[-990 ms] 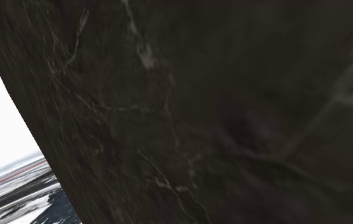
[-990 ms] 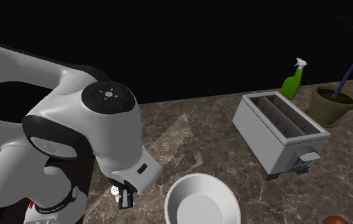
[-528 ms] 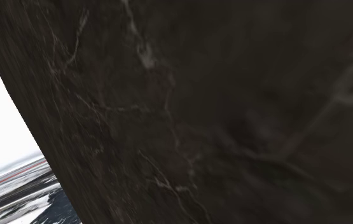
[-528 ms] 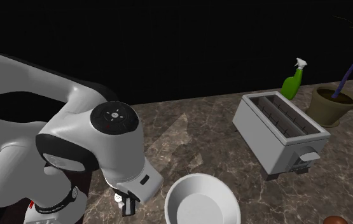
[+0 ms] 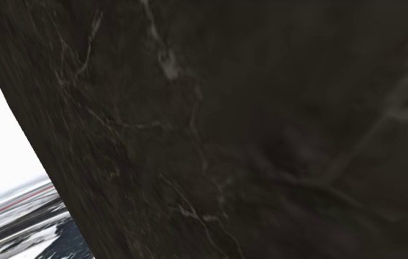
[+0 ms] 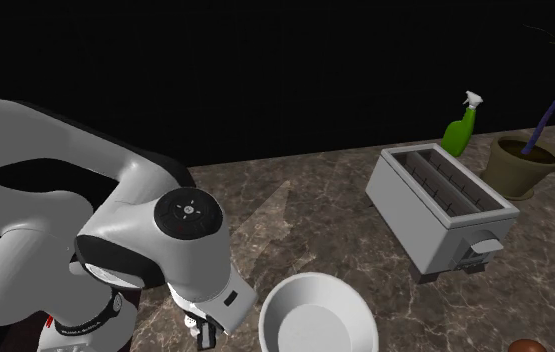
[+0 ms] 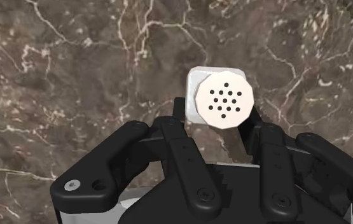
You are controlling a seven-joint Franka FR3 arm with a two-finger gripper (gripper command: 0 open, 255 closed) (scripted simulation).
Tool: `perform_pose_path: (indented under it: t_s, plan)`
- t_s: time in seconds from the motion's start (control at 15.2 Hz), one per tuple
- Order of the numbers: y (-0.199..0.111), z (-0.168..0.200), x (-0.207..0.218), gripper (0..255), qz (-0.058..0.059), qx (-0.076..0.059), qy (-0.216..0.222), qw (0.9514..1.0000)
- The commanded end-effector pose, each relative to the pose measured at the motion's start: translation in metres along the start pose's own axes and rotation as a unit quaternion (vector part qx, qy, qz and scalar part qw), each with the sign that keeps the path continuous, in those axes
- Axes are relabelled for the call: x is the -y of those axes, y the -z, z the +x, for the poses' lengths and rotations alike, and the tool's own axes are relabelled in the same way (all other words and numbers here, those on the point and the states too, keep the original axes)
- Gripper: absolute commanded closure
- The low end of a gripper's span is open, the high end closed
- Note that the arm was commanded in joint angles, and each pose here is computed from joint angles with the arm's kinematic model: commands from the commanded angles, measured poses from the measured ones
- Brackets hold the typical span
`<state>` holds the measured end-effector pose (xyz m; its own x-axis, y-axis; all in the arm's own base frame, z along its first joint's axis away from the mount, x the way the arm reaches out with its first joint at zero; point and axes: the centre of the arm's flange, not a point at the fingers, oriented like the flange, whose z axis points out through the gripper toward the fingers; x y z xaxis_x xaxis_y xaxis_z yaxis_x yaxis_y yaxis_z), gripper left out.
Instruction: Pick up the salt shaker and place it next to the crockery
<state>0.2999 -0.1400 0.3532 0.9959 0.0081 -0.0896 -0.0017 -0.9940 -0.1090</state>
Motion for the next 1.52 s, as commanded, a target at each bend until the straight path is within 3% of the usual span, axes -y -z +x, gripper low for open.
perform_pose_path:
  t_s: [0.0, 0.4, 0.46, 0.79, 1.06, 1.45]
  plan:
    - [-0.004, 0.0, 0.0, 255, 0.0, 0.0, 0.0, 1.0]
    - [-0.004, 0.0, 0.0, 255, 0.0, 0.0, 0.0, 1.0]
    - [-0.004, 0.0, 0.0, 0, 0.0, 0.0, 0.0, 1.0]
    - [-0.004, 0.0, 0.0, 0, 0.0, 0.0, 0.0, 1.0]
    - [0.046, 0.0, 0.0, 0, 0.0, 0.0, 0.0, 1.0]
    - [0.046, 0.0, 0.0, 0, 0.0, 0.0, 0.0, 1.0]
